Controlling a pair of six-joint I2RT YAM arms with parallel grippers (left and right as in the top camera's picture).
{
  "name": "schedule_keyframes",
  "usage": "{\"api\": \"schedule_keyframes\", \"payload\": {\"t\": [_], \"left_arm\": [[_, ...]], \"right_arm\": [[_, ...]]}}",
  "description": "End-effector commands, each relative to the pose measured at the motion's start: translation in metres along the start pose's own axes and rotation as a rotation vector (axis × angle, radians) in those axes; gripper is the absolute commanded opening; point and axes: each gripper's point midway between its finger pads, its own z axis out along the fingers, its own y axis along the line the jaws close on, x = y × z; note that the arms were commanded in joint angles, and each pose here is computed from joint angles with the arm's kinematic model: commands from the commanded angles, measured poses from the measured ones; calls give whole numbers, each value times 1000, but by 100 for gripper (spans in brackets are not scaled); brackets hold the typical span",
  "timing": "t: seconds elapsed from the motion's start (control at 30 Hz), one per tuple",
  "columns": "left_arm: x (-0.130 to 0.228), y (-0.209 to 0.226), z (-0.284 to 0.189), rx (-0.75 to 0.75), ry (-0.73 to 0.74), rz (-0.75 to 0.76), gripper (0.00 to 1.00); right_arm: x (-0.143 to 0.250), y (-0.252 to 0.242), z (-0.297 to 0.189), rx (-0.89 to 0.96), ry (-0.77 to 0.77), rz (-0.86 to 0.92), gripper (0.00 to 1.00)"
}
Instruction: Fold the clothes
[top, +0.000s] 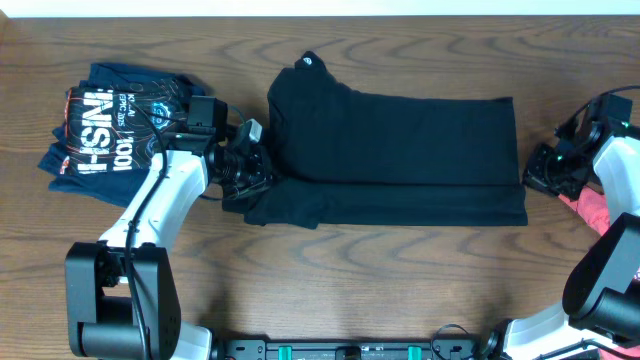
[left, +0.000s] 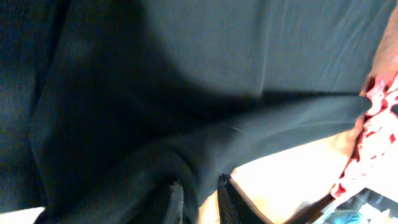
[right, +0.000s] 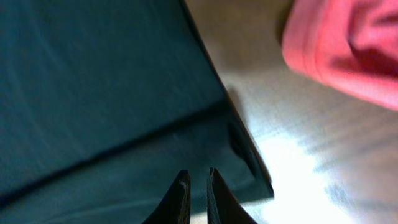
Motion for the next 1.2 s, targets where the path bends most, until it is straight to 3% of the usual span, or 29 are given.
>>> {"api": "schedule_keyframes", "payload": {"t": [0.0,0.1,0.17,0.4,0.8,1.0,1.17], "left_arm": [[-2,-1,-2,7,-14,4,26],[0,0,-2,3,-3,-3,34],[3,0,-2,0,6,-10,34],[6,2,-2,-4,19,-18,34],[7,2,-2,-6,22,-21,34],[8,2,-2,-7,25,-23,34],[8,2,-2,-7,25,-23,34]], "right_arm": [[1,8,-2,-45,1,7,16],[16,-4,-2,12,60,23,41],[29,-17,-3,87,109,32,42],[44,-34,18,143,123,33,31],[44,-29,50,66,53,23,28],[41,-29,50,64,41,21,1],[40,-29,50,64,40,21,1]]}}
